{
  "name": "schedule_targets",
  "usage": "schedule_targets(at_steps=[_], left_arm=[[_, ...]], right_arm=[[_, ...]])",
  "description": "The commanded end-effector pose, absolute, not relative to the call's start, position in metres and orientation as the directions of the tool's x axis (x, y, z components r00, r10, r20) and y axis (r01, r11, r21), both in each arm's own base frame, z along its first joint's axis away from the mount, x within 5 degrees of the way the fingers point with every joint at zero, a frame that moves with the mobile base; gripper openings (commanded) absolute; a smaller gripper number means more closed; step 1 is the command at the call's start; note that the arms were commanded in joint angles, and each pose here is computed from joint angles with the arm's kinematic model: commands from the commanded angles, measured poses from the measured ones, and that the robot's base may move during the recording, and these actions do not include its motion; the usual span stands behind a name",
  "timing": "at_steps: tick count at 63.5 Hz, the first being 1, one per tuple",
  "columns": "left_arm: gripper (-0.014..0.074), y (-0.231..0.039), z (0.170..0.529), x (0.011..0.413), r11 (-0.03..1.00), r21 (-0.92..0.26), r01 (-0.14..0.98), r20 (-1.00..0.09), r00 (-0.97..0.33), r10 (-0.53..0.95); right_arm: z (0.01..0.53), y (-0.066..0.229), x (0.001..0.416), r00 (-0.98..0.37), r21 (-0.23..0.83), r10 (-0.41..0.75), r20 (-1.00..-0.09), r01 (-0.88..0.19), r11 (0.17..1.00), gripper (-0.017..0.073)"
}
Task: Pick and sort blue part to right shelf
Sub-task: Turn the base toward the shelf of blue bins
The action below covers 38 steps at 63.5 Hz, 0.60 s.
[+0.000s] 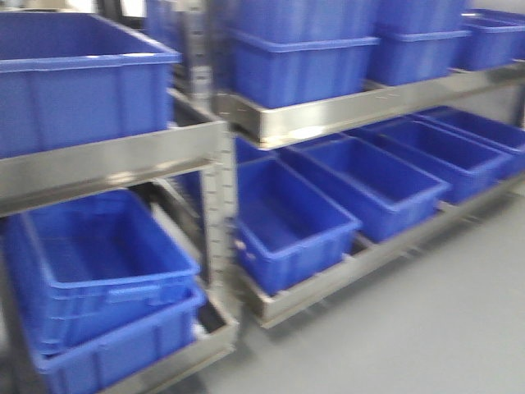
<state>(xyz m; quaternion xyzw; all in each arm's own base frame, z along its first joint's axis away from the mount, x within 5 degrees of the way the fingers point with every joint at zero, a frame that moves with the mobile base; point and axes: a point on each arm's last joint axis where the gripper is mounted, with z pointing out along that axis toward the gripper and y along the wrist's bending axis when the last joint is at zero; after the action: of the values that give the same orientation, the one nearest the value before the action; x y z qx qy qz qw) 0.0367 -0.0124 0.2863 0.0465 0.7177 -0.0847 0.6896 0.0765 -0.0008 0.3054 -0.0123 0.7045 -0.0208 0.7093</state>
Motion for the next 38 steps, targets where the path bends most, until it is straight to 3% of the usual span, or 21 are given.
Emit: schedule_targets(at_steps=[1, 38], left_arm=[[0.0333, -0.011, 0.3023, 0.0362, 0.982, -0.074, 0.177, -0.995, 0.047, -0.083], [0.0333, -0.0109, 0.3023, 0.0362, 0.982, -0.074, 0.175, -0.995, 0.048, -0.083]], right_arm=[[0.3238, -0.0016, 0.0753, 0.127, -0.058, -0.061, -0.99, 0.029, 0.998, 0.0267], [0.3238, -0.0016, 0.0753, 0.127, -0.058, -0.061, -0.99, 0.029, 0.998, 0.0267]])
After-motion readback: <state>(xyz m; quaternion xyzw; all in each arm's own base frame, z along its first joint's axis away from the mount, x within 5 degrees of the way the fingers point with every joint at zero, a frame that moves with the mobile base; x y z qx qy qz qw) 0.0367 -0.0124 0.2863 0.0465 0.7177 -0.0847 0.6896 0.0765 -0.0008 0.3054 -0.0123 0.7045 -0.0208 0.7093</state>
